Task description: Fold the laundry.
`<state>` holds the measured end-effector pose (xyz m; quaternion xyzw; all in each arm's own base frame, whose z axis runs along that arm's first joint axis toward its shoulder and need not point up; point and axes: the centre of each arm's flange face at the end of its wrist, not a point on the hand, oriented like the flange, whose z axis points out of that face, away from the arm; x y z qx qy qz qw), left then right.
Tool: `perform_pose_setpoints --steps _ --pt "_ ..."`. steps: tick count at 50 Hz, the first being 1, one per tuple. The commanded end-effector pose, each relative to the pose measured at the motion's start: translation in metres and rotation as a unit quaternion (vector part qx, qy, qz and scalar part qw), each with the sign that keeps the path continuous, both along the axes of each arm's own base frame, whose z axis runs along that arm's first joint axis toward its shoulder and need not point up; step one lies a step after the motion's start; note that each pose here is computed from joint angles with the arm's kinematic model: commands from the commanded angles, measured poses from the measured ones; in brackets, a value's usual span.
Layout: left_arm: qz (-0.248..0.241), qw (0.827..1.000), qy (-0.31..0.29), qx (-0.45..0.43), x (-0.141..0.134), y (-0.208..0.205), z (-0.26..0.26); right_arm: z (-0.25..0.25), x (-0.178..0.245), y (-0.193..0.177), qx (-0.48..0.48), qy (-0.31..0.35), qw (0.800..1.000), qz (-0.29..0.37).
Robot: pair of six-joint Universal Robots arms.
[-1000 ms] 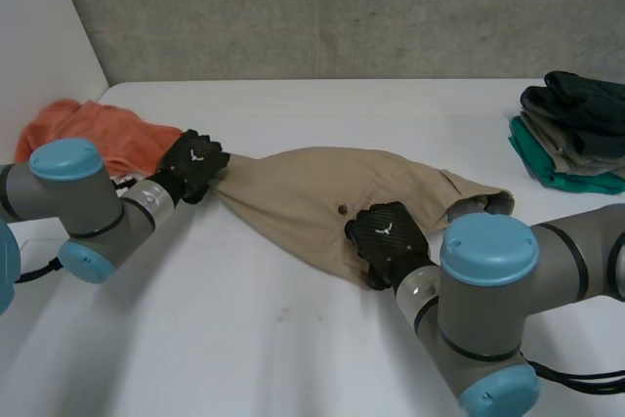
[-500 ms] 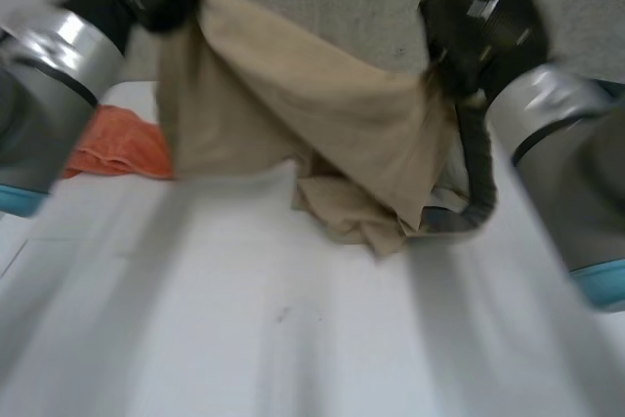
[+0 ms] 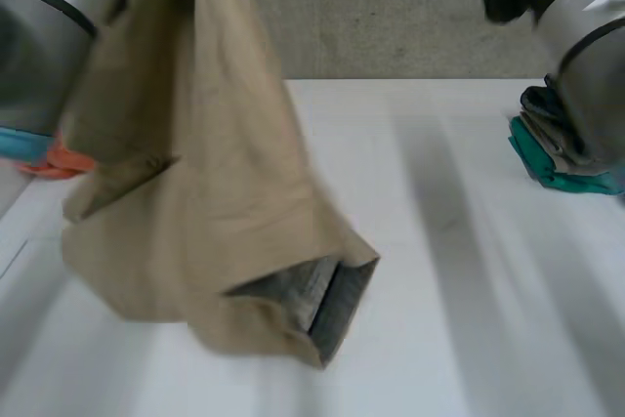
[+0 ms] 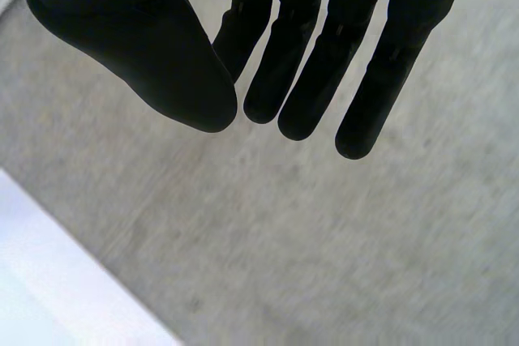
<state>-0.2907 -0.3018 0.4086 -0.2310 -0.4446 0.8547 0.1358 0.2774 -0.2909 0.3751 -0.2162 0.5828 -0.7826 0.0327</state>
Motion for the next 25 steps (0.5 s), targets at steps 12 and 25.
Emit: perform_pose_setpoints --steps 12,25 --pt "0.032 0.988 -0.117 0.093 -0.043 -0.101 -0.181 -0.126 0.019 -0.038 0.134 0.057 0.989 -0.004" --pt "0.038 0.988 -0.118 0.096 -0.027 -0.080 -0.166 -0.197 0.061 0.040 0.238 0.113 0.940 0.216"
